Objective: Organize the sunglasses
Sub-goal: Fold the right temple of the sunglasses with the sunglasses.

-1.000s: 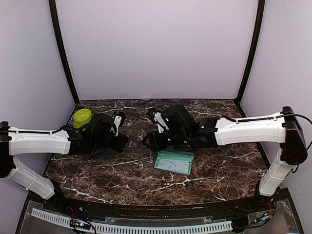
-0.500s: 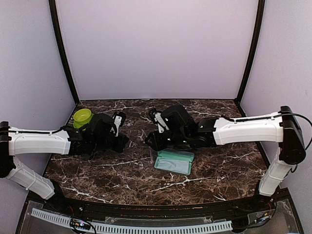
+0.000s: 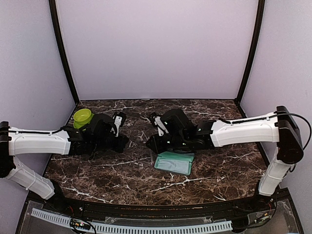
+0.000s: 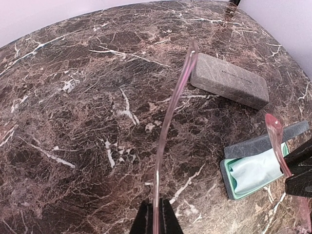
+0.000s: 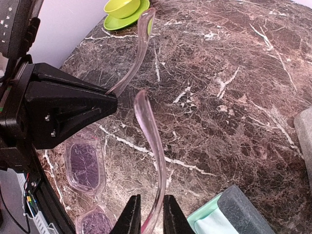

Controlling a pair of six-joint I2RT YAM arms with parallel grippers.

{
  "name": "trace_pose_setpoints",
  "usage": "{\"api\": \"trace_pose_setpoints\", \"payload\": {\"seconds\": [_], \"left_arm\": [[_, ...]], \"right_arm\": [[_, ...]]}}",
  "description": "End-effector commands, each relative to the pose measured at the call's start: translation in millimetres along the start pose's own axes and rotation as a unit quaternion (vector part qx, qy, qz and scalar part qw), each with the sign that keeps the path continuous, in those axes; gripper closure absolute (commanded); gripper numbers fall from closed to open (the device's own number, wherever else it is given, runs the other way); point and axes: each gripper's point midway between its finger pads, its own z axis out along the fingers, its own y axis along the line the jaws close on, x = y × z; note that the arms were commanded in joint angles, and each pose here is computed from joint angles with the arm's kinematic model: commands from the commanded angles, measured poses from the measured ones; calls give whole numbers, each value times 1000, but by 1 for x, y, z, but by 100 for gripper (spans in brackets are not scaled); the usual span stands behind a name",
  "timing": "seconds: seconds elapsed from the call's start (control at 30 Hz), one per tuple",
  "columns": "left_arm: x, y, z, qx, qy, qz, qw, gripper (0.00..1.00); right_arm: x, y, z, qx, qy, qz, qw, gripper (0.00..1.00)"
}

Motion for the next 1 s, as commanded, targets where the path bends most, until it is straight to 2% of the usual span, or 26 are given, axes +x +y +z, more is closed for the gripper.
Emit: {"api": "trace_pose_setpoints", "payload": {"seconds": [0.0,0.57,0.97], "left_arm": [[-9,-4,-4,6,-19,-1,1000,100],[-9,-3,-1,2,-19,-1,1000,100],[-3,-4,5,6,-14,1,1000,100]], "right_arm": [[1,3,8,-15,0,5,1000,85],[21,23,24,-52,34,-1,998,90],[39,43,33,-91,67,-13,994,85]]}}
